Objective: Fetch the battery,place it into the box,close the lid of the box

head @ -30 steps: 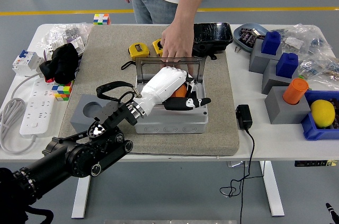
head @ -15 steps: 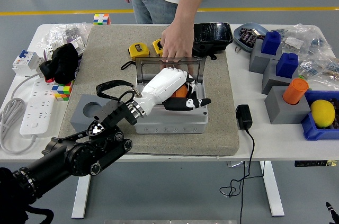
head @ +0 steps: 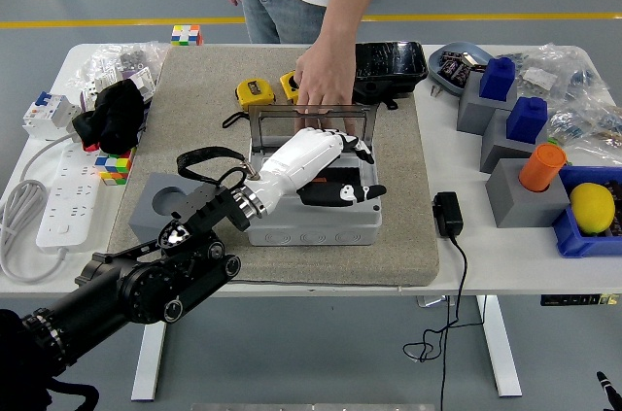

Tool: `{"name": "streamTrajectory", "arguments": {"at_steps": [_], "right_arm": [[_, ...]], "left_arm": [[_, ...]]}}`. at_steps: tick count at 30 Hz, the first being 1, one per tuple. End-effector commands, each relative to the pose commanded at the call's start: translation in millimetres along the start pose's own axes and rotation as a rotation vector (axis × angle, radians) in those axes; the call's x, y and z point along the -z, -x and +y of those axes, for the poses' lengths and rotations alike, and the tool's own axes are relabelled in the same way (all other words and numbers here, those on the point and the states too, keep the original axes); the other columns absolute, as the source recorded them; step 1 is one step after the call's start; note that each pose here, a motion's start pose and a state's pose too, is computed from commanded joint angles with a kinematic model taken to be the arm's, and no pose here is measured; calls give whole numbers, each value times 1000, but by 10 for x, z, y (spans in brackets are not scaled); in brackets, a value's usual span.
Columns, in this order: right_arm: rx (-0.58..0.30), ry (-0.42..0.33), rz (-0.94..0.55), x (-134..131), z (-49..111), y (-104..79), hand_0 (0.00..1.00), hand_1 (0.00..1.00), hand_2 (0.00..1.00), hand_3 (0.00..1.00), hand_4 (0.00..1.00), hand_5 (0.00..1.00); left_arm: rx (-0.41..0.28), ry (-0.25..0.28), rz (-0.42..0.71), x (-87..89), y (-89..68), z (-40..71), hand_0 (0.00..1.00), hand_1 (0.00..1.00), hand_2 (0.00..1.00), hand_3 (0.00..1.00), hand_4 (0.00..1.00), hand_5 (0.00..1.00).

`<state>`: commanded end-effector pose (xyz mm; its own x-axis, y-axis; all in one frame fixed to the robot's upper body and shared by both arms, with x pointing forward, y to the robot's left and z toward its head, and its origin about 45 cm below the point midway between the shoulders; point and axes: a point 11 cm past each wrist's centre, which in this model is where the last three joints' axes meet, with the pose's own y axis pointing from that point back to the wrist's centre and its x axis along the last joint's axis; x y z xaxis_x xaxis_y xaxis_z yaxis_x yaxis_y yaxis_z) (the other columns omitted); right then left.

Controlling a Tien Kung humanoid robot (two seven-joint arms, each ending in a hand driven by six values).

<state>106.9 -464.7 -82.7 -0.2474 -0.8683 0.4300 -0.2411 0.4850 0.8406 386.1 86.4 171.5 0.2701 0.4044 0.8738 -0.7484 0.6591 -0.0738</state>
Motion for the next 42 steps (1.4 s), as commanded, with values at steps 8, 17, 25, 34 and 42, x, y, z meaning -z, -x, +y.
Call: {"name": "streamTrajectory", "arguments": {"at_steps": [8,17,25,34,42], "right_arm": [[-1,6,-1,-37,2,-3,790,747,746,795,998,998],[-1,7,-1,-38,2,-1,789,747,746,794,998,998],[1,6,-2,-35,3,9,790,746,746,794,998,998],[4,3,-6,-14,3,24,790,745,746,794,998,998],[2,-2,-10,16,1,19,790,745,746,794,998,998]], "left_arm": [[14,118,45,-414,-101,39,753,749,706,681,964,998],[262,126,216,-856,-125,90,642,681,650,643,989,998],[410,235,574,-1225,-196,135,701,746,696,667,998,998],[-81,257,876,-968,-1155,-86,873,904,843,795,998,998],[-210,57,518,-676,-1490,-130,998,998,998,963,998,998]]}}
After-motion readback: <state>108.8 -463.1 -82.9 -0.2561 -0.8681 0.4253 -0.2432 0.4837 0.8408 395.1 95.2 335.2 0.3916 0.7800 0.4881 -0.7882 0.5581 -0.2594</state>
